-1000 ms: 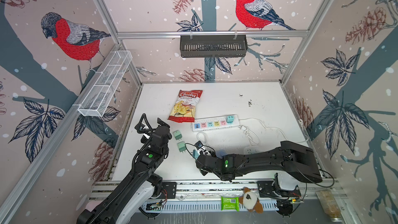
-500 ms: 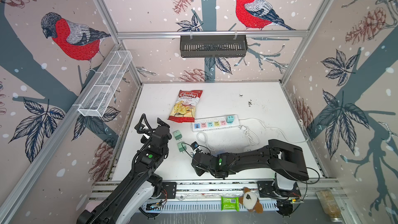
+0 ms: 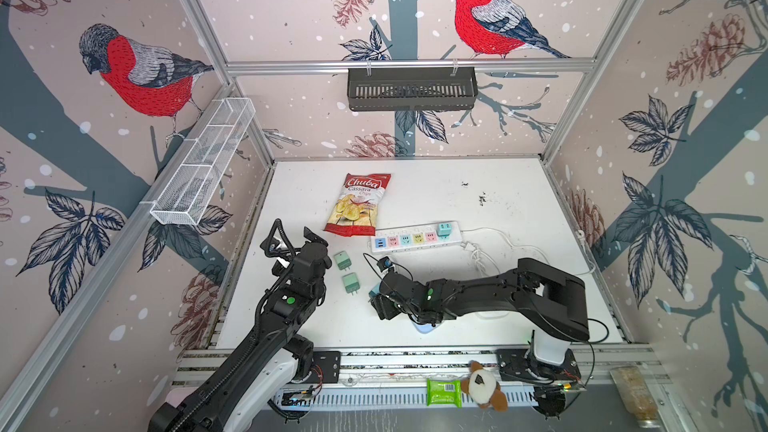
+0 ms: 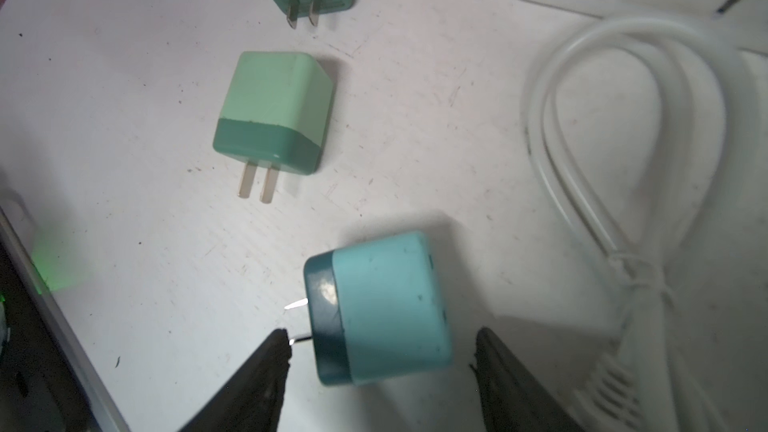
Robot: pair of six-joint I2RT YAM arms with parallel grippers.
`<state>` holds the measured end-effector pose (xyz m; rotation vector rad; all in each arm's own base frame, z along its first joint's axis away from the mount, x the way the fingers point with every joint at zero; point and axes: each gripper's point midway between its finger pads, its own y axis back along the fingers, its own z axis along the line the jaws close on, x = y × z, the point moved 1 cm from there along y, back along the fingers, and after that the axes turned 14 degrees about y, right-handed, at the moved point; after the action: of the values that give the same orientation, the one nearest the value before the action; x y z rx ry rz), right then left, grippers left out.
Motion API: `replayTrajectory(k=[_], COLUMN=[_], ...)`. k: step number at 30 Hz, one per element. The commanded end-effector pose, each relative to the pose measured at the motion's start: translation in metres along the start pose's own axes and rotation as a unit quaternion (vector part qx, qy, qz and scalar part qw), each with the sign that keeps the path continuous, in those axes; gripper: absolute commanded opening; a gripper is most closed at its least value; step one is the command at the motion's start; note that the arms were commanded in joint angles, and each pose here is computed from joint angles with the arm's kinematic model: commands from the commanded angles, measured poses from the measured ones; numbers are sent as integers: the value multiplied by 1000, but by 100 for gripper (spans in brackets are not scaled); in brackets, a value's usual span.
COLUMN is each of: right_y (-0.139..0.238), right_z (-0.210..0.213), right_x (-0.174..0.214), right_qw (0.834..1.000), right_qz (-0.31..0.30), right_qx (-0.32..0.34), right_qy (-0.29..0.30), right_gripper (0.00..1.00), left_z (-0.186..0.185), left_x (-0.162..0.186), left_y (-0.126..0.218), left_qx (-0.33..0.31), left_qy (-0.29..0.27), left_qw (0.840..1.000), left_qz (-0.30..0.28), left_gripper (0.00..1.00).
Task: Insert the plug
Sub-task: 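Lower the open right gripper toward the teal charger nearest the robot, then close the right gripper on the teal charger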
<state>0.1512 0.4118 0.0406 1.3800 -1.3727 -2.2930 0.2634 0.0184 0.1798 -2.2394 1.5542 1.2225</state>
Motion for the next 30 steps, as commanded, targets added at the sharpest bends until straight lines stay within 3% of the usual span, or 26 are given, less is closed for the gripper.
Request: replayTrajectory(k=[1, 12, 18, 22, 30], right_y=[-4, -32, -22, -8, -8], right_z=[4, -4, -16, -26, -28], right_x=[-12, -23, -30, -28, -21], right_qw=[1000, 1000, 999, 994, 990], right_qz=[-10, 14, 9, 4, 13], right_qx=[-22, -10, 42, 112, 137], right_qy=[5, 3, 6, 16, 2], right_gripper=[77, 83, 89, 94, 91], left_z=[-6, -7, -7, -9, -8], left_x=[-4, -5, -4, -4, -4], left_y=[-1, 0, 0, 0, 0], left_qx=[8, 9, 10, 13, 12], left_qy=[12, 13, 13, 16, 13], left_qw=[1000, 1000, 1000, 1000, 1000], left_qz=[-9, -10, -8, -6, -7], left_gripper=[97, 97, 97, 97, 97])
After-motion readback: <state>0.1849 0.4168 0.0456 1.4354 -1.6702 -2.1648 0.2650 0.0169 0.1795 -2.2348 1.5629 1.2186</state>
